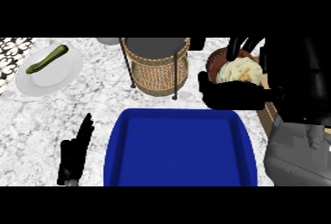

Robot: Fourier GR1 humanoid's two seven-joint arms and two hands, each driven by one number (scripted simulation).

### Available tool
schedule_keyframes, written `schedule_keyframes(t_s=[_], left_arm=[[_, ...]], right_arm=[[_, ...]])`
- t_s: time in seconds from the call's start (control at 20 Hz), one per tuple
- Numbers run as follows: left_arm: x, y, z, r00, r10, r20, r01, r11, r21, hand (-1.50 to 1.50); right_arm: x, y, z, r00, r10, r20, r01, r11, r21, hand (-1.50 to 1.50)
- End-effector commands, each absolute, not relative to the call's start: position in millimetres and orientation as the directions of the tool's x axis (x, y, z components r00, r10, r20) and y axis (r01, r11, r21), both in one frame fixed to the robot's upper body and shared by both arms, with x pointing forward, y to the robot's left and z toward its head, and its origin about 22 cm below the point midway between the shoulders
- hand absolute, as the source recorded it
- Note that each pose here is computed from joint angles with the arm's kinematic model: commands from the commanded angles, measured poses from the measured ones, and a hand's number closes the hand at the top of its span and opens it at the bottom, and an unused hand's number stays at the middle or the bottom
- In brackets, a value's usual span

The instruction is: Pick the cupcake from the tray and place it in the tiered basket

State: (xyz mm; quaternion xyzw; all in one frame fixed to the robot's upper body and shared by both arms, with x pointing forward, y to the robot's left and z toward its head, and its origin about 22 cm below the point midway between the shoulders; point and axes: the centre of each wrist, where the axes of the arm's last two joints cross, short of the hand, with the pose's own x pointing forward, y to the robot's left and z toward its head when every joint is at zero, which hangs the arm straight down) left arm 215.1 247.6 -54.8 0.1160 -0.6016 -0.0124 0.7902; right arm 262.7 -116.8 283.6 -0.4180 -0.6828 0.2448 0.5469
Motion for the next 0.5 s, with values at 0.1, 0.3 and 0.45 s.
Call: schedule_keyframes(t_s=[0.1, 0.3, 0.45], left_arm=[[201, 237, -62, 0.268, -0.157, 0.951, -0.109, 0.975, 0.191, 0.00], [202, 263, -60, 0.265, -0.157, 0.951, -0.107, 0.976, 0.190, 0.00], [209, 246, -50, 0.263, -0.163, 0.951, -0.120, 0.972, 0.200, 0.00]], right_arm=[[303, -86, 303, 0.061, 0.836, 0.545, 0.307, 0.503, -0.808, 1.50], [341, -97, 295, 0.070, 0.825, 0.561, 0.277, 0.525, -0.805, 1.50], [364, -90, 297, 0.063, 0.830, 0.554, 0.270, 0.520, -0.810, 1.50]])
